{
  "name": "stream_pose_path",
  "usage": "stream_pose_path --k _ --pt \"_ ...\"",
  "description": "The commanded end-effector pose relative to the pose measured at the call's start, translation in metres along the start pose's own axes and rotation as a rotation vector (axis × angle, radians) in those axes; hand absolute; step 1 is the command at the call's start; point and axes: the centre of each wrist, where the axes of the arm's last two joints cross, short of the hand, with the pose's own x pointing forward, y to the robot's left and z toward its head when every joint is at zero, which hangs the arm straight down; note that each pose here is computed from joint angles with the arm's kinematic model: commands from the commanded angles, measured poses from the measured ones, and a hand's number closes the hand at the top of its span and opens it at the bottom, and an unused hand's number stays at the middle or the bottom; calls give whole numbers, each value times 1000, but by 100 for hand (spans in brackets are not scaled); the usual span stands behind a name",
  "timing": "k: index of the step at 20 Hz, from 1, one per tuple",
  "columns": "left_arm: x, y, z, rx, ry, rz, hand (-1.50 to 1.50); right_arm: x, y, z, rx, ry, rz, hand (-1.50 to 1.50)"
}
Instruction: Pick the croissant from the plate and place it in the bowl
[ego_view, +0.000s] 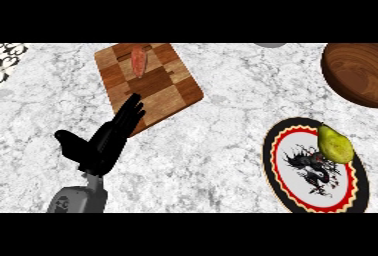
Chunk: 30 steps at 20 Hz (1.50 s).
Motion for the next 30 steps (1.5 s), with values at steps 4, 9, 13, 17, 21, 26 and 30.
stream_pose_path --k 4,9,13,17,21,26,30 --pt "4 5 0 -13 -8 18 0 -28 31 -30 -10 26 121 150" --pt "4 -5 -1 -36 -11 -13 0 -34 71 -34 86 106 242 150" --pt "6 -12 -4 -53 -14 -7 0 -48 99 -28 156 285 146 -150" --pt "8 -32 -7 -57 -23 -3 0 -55 79 -33 154 209 -11 -150" --pt "12 -3 -11 -41 -24 -9 0 -51 84 -37 64 203 -203 -150" --pt "7 0 -4 -1 -14 2 0 -62 77 -31 -212 97 -610 -150" --pt "-4 4 2 20 -4 5 0 -94 61 -6 -282 -8 -776 -150"
